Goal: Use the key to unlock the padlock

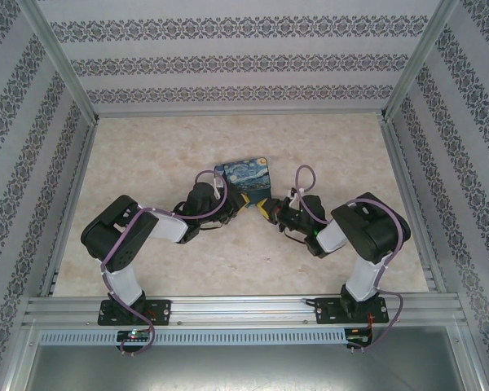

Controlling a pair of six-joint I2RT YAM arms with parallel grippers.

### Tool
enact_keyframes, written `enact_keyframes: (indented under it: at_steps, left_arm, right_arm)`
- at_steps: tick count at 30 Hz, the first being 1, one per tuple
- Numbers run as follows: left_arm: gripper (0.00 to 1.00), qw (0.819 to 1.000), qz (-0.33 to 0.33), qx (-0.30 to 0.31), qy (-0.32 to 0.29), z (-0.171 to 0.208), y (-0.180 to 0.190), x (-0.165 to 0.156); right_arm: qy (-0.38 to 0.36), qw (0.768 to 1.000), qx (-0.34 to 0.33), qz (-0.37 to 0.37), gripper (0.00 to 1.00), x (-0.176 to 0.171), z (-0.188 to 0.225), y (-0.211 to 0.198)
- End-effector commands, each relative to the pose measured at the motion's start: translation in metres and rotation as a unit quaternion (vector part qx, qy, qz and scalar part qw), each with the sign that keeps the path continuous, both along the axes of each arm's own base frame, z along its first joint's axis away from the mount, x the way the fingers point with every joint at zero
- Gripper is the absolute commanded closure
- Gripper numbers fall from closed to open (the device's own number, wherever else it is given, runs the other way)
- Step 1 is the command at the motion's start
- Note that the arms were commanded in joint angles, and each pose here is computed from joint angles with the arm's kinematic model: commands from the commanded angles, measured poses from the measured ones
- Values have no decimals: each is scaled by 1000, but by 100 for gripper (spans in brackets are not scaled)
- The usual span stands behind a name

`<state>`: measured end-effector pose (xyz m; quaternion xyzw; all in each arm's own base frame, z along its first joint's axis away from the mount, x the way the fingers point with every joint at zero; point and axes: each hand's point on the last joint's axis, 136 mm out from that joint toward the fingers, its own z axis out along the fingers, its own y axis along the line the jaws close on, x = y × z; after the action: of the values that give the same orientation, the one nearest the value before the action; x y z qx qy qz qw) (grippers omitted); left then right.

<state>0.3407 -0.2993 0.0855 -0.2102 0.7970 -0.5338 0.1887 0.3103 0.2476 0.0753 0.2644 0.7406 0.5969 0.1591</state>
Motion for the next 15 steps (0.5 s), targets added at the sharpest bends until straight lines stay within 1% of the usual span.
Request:
enact_keyframes:
  at_steps: [1, 9, 15]
  left_arm:
    - [100, 998, -25, -40, -29, 29, -18, -10]
    - [100, 999, -2, -45, -29, 30, -15, -7]
    - [100, 998, -3, -53, -35, 35, -18, -6]
  right_arm:
    - [-45, 998, 37, 32, 100, -10, 27, 22]
    - [-47, 997, 46, 32, 100, -14, 34, 33]
    - [-45, 998, 46, 19, 100, -9, 34, 28]
